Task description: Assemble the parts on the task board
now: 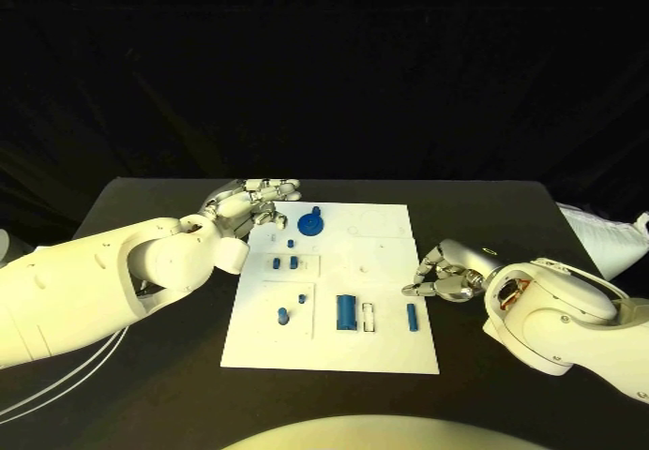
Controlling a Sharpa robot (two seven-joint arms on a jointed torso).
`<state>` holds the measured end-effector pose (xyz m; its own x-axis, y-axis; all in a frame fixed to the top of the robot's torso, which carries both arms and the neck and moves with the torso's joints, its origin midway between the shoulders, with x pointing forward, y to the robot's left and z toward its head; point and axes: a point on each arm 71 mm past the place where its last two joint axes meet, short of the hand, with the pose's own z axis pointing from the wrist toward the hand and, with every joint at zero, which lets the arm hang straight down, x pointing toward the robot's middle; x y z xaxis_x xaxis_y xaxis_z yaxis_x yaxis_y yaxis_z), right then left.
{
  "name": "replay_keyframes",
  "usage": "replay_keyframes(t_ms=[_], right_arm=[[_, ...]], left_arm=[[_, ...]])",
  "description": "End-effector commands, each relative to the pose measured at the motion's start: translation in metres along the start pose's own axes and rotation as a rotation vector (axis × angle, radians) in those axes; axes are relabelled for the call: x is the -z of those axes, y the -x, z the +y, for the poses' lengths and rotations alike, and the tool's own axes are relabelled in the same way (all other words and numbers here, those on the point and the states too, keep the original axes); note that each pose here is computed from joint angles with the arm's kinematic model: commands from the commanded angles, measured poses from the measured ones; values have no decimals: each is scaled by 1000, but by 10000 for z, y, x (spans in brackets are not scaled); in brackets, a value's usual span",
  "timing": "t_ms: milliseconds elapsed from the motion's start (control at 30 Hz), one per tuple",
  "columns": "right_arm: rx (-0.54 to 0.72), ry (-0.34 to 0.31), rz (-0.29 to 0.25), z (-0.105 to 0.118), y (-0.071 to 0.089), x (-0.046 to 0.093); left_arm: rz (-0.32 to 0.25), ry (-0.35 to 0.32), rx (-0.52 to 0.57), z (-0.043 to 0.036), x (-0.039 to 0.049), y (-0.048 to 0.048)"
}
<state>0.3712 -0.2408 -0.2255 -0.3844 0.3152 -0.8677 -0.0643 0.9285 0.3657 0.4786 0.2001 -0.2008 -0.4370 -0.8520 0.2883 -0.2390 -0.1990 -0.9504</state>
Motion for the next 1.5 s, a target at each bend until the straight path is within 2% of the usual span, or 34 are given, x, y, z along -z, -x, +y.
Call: replay_keyframes(t_ms=[33,433,767,1500], right_arm=[[130,8,25,-27,-59,18],[169,10,80,-32,-280,3],[195,10,115,-15,-358,-29],[322,60,122,113,-506,-99]], left_arm=[[19,-7,3,-7,0,-28],[21,-6,4,-4,-1,-29],[20,-4,3,-2,4,-21],[22,-1,4,-1,8,-17]])
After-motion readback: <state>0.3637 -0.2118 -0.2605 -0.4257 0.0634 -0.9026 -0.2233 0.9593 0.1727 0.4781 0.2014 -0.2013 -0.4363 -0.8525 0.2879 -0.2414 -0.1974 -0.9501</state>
